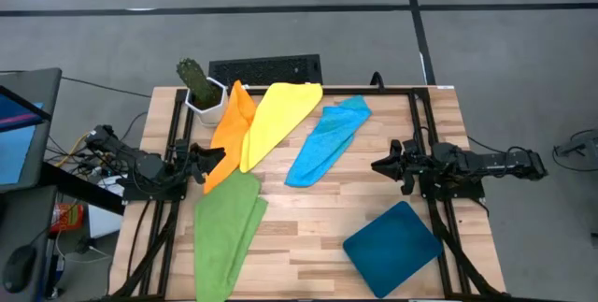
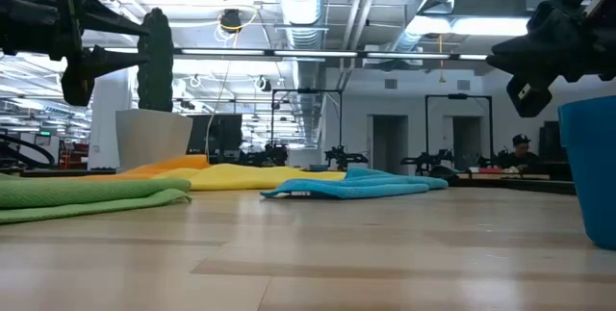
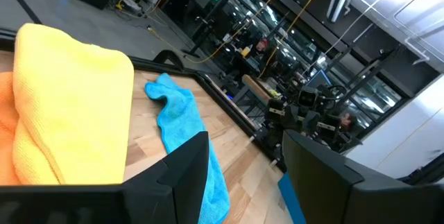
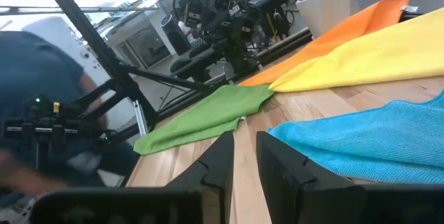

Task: Fold microfiber towels

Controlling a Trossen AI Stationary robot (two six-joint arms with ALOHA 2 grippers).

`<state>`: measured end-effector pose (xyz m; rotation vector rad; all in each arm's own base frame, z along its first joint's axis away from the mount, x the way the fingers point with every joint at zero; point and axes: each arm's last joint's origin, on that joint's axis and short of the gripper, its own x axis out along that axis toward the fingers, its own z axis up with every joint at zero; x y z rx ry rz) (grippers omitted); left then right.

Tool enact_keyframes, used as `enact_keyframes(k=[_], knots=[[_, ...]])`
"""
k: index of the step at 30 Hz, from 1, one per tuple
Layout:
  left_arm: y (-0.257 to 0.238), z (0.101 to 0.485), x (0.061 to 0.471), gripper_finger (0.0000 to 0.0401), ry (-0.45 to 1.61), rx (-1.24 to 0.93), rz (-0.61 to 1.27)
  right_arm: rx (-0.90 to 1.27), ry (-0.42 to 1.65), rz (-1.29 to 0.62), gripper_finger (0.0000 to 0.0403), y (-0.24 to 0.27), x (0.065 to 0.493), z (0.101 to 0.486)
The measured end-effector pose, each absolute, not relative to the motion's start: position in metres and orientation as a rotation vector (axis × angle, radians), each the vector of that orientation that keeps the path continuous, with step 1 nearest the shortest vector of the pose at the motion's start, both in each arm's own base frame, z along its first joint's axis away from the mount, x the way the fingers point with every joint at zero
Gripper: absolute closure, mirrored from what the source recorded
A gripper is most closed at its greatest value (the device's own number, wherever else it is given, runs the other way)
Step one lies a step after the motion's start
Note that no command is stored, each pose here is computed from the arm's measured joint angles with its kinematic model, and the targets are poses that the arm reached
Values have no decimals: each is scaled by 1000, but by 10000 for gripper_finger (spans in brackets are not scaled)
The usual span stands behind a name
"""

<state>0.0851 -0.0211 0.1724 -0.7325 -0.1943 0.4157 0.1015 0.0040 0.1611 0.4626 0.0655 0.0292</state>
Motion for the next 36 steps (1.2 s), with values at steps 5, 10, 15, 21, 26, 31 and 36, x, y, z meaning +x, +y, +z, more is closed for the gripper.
enact_keyframes(k=[5,10,15,21,26,31,36], knots=[[-21,172,85,223,-194,-732,416,463,65,29,315,4,101,161],[-21,172,85,223,-194,-732,416,463,66,29,315,4,101,161],[-21,172,85,223,-194,-732,416,463,66,29,315,4,101,161],[-21,172,85,223,-194,-732,416,463,66,30,315,4,101,161],[-21,172,85,223,-196,-741,415,463,66,29,315,4,101,161],[-21,172,85,223,-197,-745,415,463,66,29,315,4,101,161],[-22,173,85,223,-205,-786,391,462,66,29,315,4,101,161]])
